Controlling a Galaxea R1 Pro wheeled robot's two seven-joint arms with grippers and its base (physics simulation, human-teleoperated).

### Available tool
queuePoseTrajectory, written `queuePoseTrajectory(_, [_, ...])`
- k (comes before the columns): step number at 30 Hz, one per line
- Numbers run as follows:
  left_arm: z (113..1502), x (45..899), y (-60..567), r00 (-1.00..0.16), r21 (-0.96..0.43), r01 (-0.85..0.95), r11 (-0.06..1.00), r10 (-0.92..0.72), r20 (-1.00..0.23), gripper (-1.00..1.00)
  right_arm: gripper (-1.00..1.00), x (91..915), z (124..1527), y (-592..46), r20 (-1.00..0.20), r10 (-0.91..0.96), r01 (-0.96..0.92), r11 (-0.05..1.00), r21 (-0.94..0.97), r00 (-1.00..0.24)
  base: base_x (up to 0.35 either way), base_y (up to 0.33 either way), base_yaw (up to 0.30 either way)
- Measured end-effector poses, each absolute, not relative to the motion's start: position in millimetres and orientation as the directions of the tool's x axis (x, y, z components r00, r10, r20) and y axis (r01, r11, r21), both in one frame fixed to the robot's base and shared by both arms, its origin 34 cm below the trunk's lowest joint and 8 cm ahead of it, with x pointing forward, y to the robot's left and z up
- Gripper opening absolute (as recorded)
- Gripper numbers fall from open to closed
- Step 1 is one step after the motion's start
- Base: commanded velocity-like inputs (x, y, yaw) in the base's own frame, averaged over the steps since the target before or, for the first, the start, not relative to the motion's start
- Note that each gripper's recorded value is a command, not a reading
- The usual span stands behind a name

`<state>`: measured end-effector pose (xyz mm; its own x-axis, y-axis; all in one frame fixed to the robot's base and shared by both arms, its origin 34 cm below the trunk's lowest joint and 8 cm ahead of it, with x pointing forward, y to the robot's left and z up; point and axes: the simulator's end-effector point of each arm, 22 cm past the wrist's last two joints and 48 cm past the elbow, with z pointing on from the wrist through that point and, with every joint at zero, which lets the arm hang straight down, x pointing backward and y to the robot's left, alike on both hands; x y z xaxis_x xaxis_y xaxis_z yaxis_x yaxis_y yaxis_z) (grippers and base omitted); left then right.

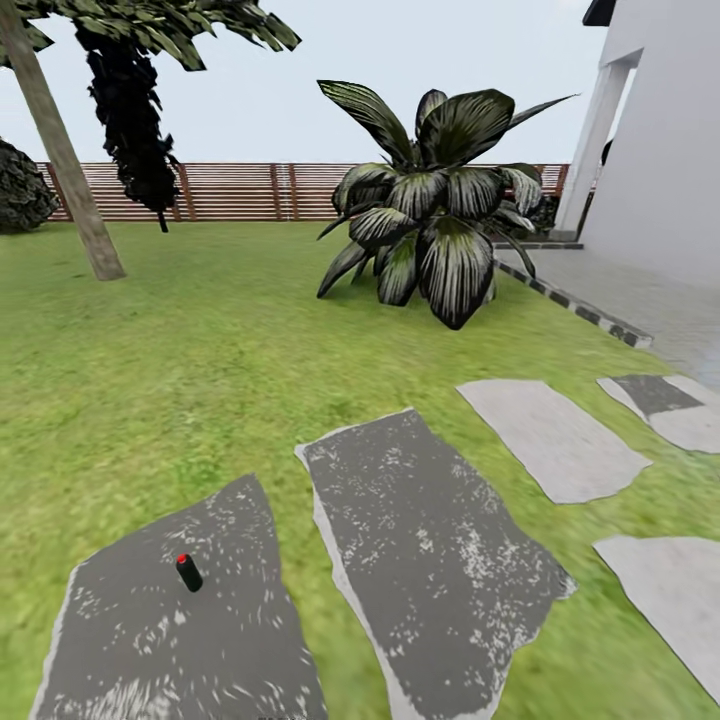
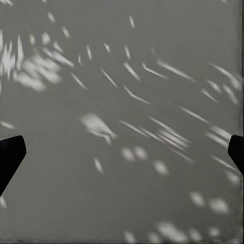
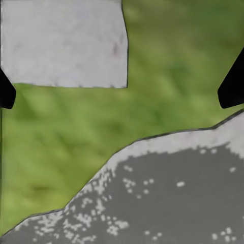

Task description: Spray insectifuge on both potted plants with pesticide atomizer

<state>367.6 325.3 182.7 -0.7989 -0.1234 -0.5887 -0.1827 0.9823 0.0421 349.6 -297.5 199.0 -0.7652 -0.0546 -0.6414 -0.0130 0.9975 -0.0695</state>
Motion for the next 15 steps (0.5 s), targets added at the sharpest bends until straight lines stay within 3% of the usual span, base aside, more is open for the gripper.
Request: queuePoseTrajectory(15, [182.9,367.7,326.5,-0.798,0.044,-0.183,0.982,-0.122,-0.589,1.00,1.00,349.6,199.0,-296.6,-0.641,-0.055,-0.014,0.998,-0.068,-0.765,0.002,-0.274,0.274])
